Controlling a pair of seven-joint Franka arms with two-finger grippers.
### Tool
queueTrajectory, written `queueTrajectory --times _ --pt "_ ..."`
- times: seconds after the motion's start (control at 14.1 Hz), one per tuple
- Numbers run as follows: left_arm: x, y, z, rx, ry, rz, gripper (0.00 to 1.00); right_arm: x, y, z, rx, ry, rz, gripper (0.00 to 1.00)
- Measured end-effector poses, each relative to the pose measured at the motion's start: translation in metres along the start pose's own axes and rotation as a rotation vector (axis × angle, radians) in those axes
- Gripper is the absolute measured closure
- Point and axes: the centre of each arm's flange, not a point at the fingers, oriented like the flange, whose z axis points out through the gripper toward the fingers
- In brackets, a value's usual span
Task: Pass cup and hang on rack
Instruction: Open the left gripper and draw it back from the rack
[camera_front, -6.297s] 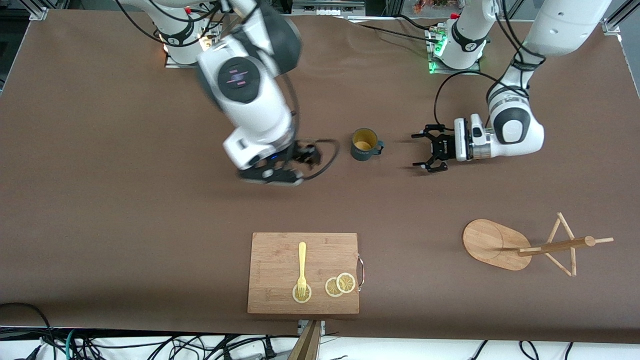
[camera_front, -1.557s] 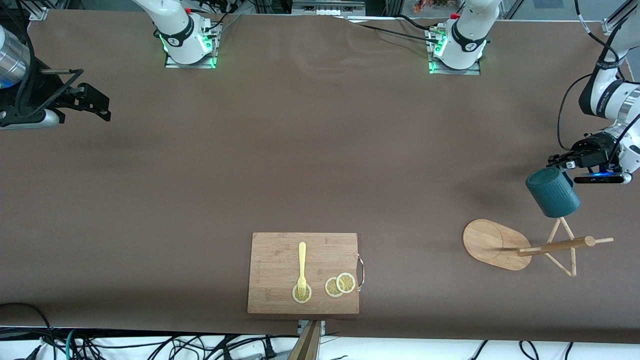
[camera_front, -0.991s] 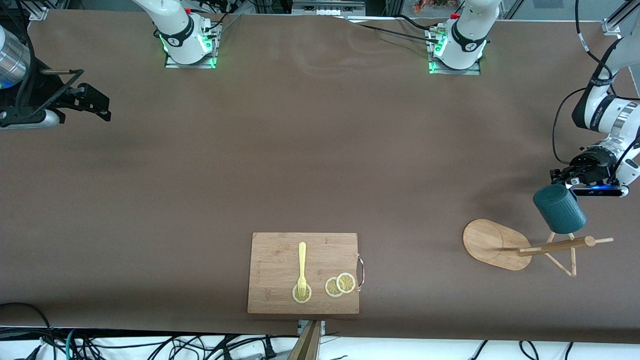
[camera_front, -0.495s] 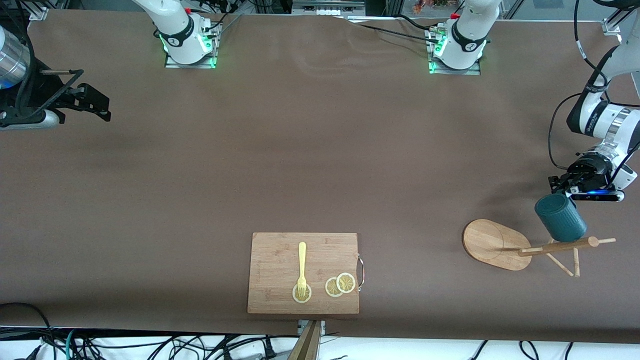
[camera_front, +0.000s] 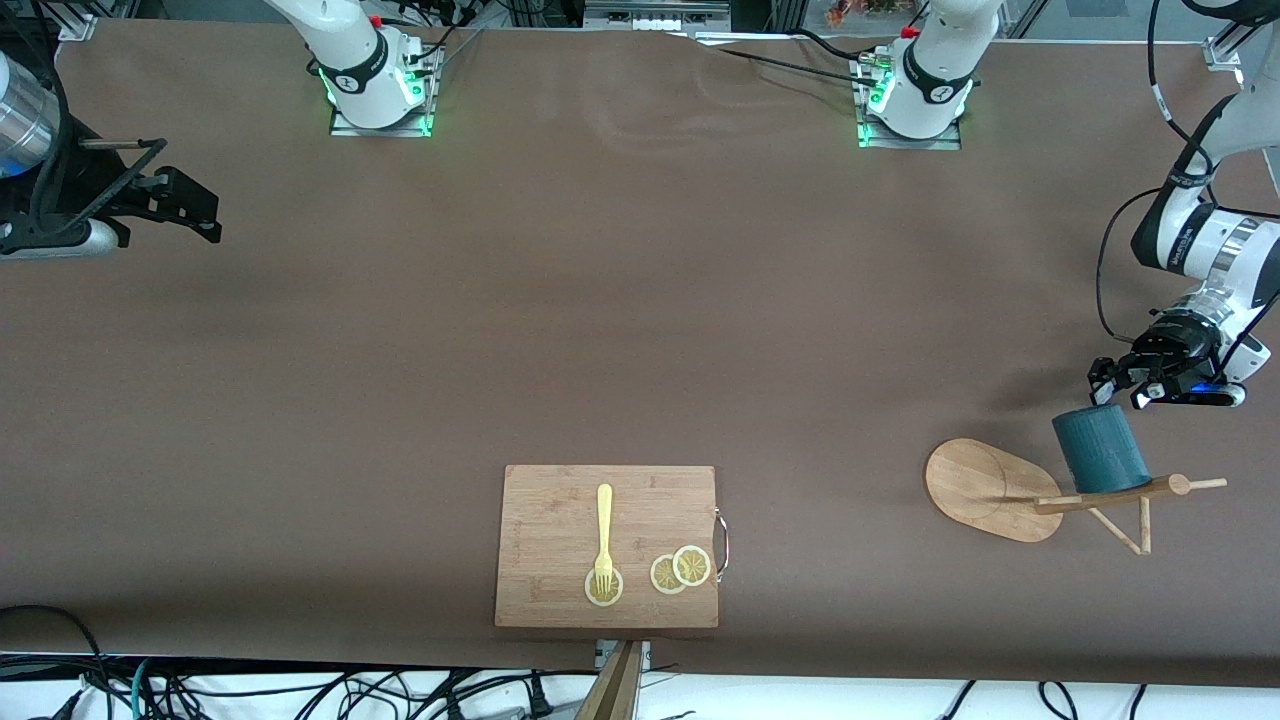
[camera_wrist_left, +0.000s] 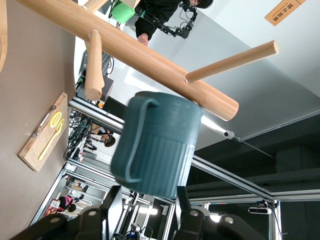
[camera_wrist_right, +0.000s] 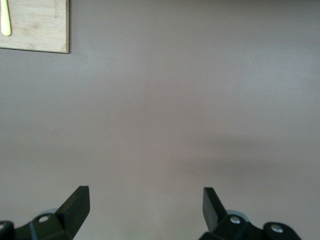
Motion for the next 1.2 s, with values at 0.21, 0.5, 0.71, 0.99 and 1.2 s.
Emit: queueTrajectory --times 0.21,0.5,0.71,0.99,1.2 --pt "0.0 0.0 0.0 0.0 0.0 0.0 0.16 0.001 0.0 0.001 0.0 -0.001 0.0 0.0" --pt "-0.003 -0.005 -0.004 0.036 -0.019 -0.003 0.0 0.004 -0.003 0.004 0.0 0.004 -0.005 0.0" --pt "-0.018 0.001 -0.026 0.16 -0.088 0.01 0.0 0.006 -0.009 0.001 0.0 0.015 -0.015 0.0" --pt "-0.051 0.043 -0.051 0.391 -0.189 0.072 0.0 0.006 -0.008 -0.001 0.0 0.02 -0.014 0.0" --pt "-0.084 0.092 -0.045 0.624 -0.251 0.126 0.0 0.007 -0.006 -0.001 0.0 0.019 -0.01 0.0"
